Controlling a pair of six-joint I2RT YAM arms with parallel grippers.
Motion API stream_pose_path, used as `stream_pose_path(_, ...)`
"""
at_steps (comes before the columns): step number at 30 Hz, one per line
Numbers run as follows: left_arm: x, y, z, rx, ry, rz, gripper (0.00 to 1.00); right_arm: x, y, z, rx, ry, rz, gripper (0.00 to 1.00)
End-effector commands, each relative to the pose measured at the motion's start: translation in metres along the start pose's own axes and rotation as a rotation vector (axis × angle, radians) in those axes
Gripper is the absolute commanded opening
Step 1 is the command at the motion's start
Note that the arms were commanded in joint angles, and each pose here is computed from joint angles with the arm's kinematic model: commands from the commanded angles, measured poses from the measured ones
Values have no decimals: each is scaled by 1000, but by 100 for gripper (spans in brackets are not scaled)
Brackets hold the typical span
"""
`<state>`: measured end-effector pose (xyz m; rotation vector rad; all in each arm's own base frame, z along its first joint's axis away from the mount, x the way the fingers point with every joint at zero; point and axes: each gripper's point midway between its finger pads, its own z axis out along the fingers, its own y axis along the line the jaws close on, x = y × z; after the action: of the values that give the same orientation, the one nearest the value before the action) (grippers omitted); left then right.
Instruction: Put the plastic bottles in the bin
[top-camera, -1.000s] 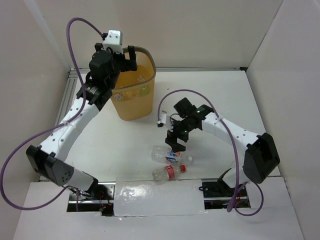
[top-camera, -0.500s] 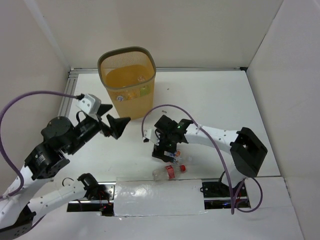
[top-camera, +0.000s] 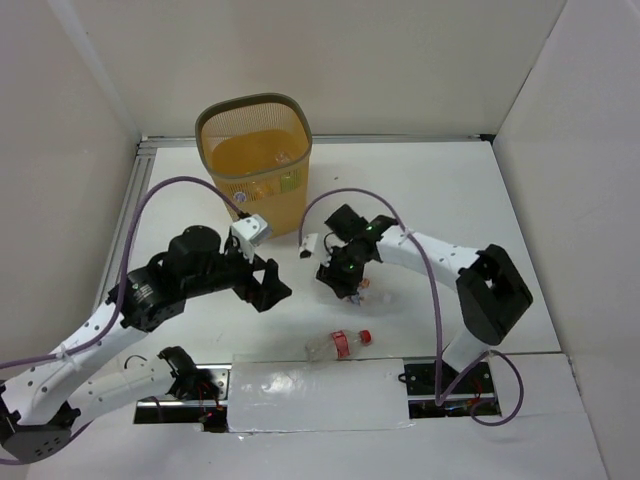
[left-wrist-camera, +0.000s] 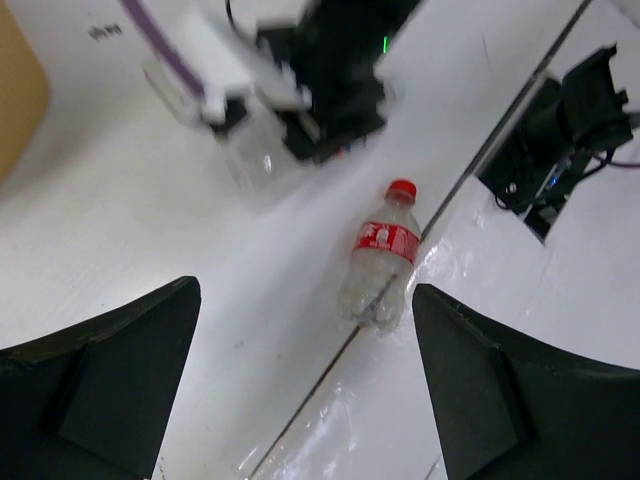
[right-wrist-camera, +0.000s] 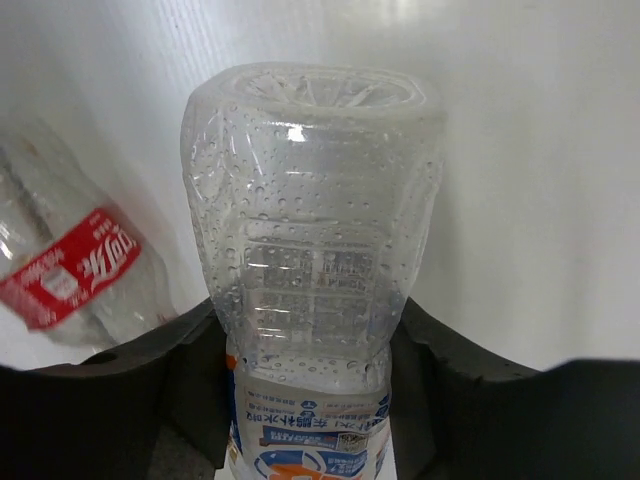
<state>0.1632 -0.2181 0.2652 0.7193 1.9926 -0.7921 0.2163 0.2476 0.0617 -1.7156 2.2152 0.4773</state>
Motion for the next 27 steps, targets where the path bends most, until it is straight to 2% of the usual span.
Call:
stream_pose_path(1, -6, -18, 0, 96, -19, 18, 100, -14, -16, -58, -30, -144, -64, 12)
stream_pose_path(8, 29, -32, 42, 66, 114, 88, 100, -33, -81, -174, 151, -374, -37, 14)
stream_pose_path(9, 45, -46, 52, 81, 171, 119, 100, -50, -86, -200, 173, -433, -58, 14)
stream_pose_path(12, 57, -65, 68, 73, 208, 191, 100, -90, -97, -256, 242, -556, -114, 14)
stream_pose_path(14, 73, -68, 82, 50, 269, 221, 100, -118, -98, -284, 275, -642, -132, 14)
stream_pose_path(15, 75, -70, 87, 39, 270, 234, 100, -139, -98, -313, 327, -707, -171, 14)
stream_pose_path(19, 85, -73, 101, 6, 279, 228, 100, -206, -105, -355, 358, -908, -220, 5)
stream_pose_path(23, 98, -66, 108, -46, 283, 230, 100, -263, -110, -374, 344, -1085, -270, 9)
stream_pose_path(27, 106, -60, 111, -98, 284, 201, 100, -312, -105, -360, 346, -1166, -292, 13)
